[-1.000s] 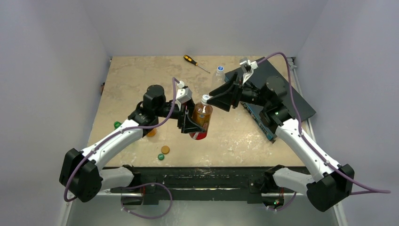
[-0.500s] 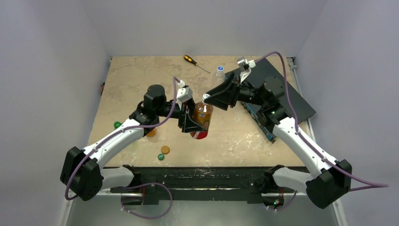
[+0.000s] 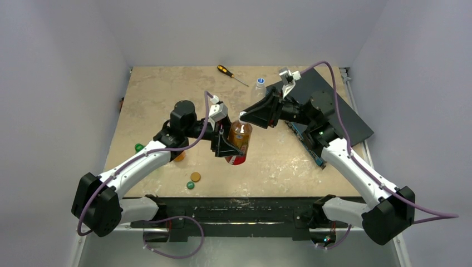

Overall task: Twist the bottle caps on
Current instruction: Screw the bottle cap onto the plastic bottle.

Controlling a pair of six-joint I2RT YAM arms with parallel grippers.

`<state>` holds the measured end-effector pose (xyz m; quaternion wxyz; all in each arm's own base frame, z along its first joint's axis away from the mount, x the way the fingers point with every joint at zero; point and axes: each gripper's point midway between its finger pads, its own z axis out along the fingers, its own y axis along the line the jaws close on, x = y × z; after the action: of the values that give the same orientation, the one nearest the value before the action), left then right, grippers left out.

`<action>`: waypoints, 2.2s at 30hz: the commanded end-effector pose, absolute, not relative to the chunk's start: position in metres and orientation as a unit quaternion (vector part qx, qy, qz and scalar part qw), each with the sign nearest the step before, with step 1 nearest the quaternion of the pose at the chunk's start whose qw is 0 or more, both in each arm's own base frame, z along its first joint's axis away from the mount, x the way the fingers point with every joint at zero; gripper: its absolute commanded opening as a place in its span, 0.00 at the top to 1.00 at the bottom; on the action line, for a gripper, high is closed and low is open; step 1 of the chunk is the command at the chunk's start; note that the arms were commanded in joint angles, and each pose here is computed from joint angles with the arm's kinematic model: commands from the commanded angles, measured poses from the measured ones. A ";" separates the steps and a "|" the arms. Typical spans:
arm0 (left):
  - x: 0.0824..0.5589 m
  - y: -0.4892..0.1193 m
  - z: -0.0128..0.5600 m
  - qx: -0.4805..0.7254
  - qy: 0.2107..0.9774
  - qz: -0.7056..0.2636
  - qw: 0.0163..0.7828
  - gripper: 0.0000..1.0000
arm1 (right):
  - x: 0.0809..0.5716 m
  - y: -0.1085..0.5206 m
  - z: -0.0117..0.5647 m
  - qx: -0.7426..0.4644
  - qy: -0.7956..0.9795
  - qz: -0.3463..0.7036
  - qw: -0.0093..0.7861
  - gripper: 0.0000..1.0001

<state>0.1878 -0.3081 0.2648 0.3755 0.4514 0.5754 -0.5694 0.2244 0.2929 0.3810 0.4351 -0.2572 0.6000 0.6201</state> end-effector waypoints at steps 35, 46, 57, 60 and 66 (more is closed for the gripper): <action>0.307 -0.279 0.261 0.308 0.722 -0.328 0.525 1.00 | 0.296 0.284 0.335 -0.078 0.799 0.295 0.519 1.00; 0.291 -0.279 0.242 0.352 0.726 -0.330 0.491 1.00 | 0.284 0.278 0.369 -0.077 0.778 0.342 0.522 0.17; 0.288 -0.277 0.242 0.363 0.719 -0.326 0.494 1.00 | 0.304 0.269 0.357 0.010 0.797 0.339 0.500 0.28; 0.287 -0.277 0.240 0.364 0.720 -0.324 0.495 1.00 | 0.306 0.280 0.357 0.006 0.796 0.352 0.493 0.33; 0.286 -0.277 0.237 0.364 0.722 -0.320 0.494 1.00 | 0.310 0.292 0.355 0.006 0.797 0.350 0.492 0.36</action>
<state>0.2841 -0.2767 0.2172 0.4642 0.3559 0.7430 -0.3255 0.3070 0.2872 0.3256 0.4682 -0.0100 0.8184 0.3331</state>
